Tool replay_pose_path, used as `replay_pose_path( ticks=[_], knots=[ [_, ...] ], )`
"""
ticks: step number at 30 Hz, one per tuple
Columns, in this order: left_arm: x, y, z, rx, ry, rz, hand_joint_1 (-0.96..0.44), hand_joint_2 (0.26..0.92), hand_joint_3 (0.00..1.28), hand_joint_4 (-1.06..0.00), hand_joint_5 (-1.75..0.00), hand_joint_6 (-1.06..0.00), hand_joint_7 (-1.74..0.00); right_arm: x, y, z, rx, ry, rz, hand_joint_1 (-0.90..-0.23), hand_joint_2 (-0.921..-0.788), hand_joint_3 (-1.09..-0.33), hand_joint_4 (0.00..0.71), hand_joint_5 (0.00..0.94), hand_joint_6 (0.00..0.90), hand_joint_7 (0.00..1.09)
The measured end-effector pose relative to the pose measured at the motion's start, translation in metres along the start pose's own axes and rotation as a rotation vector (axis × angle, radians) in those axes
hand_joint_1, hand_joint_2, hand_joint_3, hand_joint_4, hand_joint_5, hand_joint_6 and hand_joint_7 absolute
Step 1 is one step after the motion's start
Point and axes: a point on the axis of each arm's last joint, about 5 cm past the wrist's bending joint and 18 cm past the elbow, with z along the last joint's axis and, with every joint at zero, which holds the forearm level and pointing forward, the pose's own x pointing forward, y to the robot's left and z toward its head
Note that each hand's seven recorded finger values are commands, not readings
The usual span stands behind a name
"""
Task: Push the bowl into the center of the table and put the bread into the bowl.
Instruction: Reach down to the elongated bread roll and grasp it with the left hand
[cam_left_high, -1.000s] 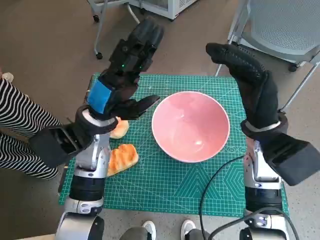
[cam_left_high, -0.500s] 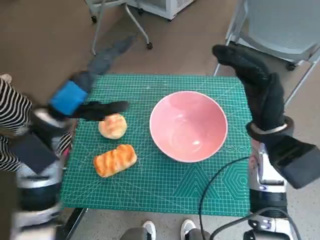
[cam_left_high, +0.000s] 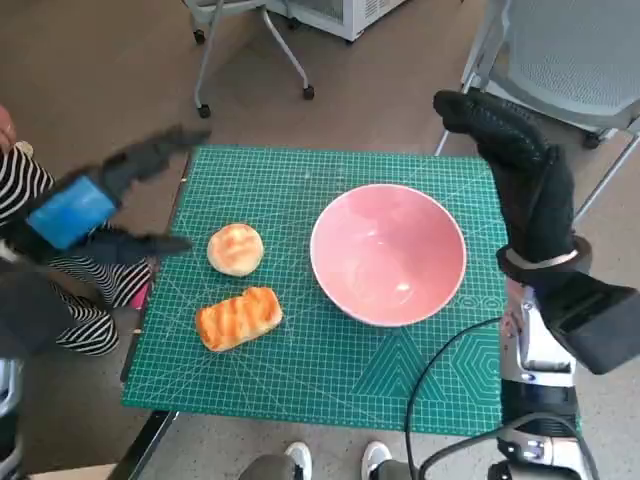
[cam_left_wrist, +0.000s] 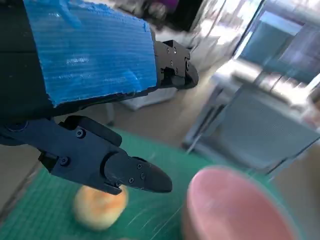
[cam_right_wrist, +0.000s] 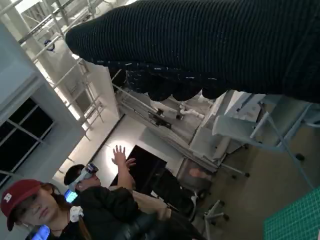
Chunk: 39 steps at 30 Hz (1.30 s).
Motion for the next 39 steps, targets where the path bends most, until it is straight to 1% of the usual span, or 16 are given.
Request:
replay_pose_path(
  ticks=[5,11,18,23,39],
  knots=[
    [-0.004,-0.013,0.004,0.036,0.046,-0.053,-0.55,0.908,0.0,-0.34,-0.02,-0.28,-0.17,0.0,0.001,0.0,0.014,0.0,-0.01,-0.733,-0.921,-0.608,0.151,0.008,-0.001,0.56],
    [-0.006,-0.027,0.004,0.074,0.086,-0.109,-0.56,0.919,0.01,-0.36,-0.02,-0.29,-0.14,0.0,0.001,-0.001,0.026,0.0,-0.019,-0.722,-0.921,-0.61,0.152,0.007,-0.001,0.56],
    [-0.008,-0.039,0.004,0.11,0.142,-0.165,-0.59,0.921,0.04,-0.36,-0.02,-0.3,-0.13,0.0,0.001,-0.001,0.03,-0.001,-0.023,-0.719,-0.921,-0.61,0.152,0.007,-0.001,0.56],
    [-0.009,-0.046,0.005,0.126,0.161,-0.196,-0.6,0.921,0.04,-0.36,-0.02,-0.29,-0.13,-0.0001,0.001,-0.001,0.031,0.0,-0.024,-0.716,-0.921,-0.608,0.154,0.007,-0.001,0.57],
    [-0.008,-0.069,-0.006,0.099,0.195,-0.304,-0.58,0.921,0.05,-0.35,-0.01,-0.29,-0.12,-0.0014,0.0,-0.002,0.027,-0.001,-0.029,-0.705,-0.921,-0.614,0.152,0.005,-0.001,0.56]
  ],
)
